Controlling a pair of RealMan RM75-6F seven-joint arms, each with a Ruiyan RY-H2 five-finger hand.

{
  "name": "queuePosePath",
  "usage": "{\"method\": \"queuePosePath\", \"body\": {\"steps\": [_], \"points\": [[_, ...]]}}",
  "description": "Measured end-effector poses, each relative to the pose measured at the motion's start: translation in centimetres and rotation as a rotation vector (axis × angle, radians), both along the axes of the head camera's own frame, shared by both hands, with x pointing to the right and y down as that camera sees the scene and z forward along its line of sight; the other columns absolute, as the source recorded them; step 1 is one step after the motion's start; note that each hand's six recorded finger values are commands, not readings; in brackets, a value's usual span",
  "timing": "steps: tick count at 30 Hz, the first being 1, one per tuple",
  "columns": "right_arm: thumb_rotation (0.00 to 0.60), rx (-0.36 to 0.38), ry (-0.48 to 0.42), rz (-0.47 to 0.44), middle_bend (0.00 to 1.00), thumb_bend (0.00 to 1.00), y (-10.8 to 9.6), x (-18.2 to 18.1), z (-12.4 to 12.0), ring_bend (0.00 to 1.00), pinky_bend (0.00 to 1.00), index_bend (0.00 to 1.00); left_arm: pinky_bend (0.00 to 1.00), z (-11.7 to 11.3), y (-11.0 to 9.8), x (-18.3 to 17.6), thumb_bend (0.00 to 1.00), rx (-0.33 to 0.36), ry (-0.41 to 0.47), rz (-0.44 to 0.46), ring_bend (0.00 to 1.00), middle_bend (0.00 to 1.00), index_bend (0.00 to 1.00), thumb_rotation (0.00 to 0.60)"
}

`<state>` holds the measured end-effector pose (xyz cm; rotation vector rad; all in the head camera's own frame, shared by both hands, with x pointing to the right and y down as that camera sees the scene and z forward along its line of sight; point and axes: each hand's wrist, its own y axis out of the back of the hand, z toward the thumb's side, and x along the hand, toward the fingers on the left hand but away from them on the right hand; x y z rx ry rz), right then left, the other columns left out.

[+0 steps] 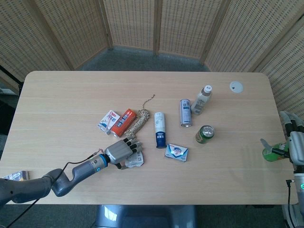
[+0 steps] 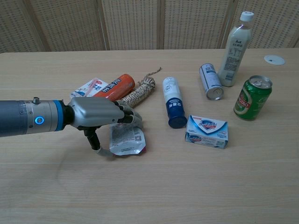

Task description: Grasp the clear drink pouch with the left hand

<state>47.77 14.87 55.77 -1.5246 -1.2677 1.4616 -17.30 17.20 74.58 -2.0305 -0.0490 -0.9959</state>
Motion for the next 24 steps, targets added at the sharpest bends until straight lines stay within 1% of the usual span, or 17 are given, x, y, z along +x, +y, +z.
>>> {"method": "queuePosePath", "body": {"steps": [2,3,4,6,8,11,13,15,18,21,24], "points": [[0.287,0.000,-0.002,0.002,0.02,0.24,0.04,0.02,0.01,0.00,0.00,0.00,0.00,-0.06,-0.05,0.12,0.29,0.013,0.011,-0.004,0.01,0.10,0.32,0.503],[0.286,0.000,-0.003,0.004,0.02,0.24,0.07,0.06,0.03,0.00,0.00,0.00,0.00,-0.07,-0.06,0.16,0.29,0.017,0.015,-0.007,0.03,0.16,0.37,0.507],[0.286,-0.001,-0.004,0.005,0.02,0.24,0.09,0.08,0.04,0.00,0.00,0.00,0.00,-0.10,-0.07,0.22,0.29,0.023,0.021,-0.008,0.07,0.20,0.41,0.511],[0.286,0.000,-0.006,0.006,0.02,0.24,0.12,0.12,0.05,0.00,0.00,0.00,0.00,-0.20,-0.14,0.29,0.29,0.034,0.031,-0.010,0.16,0.29,0.50,0.522],[0.287,0.000,-0.006,0.007,0.02,0.24,0.13,0.15,0.03,0.00,0.00,0.00,0.00,-0.25,-0.22,0.29,0.29,0.047,0.041,-0.013,0.24,0.35,0.56,0.529],[0.285,0.004,-0.010,0.009,0.02,0.25,0.12,0.17,-0.02,0.00,0.00,0.00,0.00,-0.11,-0.08,0.14,0.29,0.042,0.042,-0.015,0.30,0.41,0.60,0.537],[0.287,0.004,-0.013,0.011,0.02,0.25,0.14,0.17,-0.02,0.00,0.00,0.00,0.04,0.00,0.07,0.06,0.29,0.041,0.042,-0.015,0.34,0.45,0.62,0.547],[0.286,0.004,-0.017,0.013,0.02,0.25,0.14,0.17,0.00,0.00,0.00,0.00,0.15,0.03,0.12,0.03,0.29,0.044,0.045,-0.015,0.42,0.51,0.65,0.557],[0.287,0.006,-0.020,0.012,0.02,0.25,0.11,0.12,-0.03,0.00,0.00,0.00,0.26,-0.05,0.05,0.02,0.29,0.053,0.056,-0.019,0.51,0.58,0.71,0.568],[0.288,0.010,-0.022,0.010,0.02,0.25,0.04,0.07,-0.12,0.00,0.00,0.00,0.29,-0.37,-0.21,0.04,0.29,0.065,0.078,-0.033,0.55,0.62,0.74,0.569],[0.289,0.013,-0.026,0.010,0.02,0.24,-0.03,-0.03,-0.19,0.00,0.00,0.00,0.30,-0.85,-0.73,-0.06,0.29,0.076,0.104,-0.056,0.56,0.63,0.76,0.574]]}}
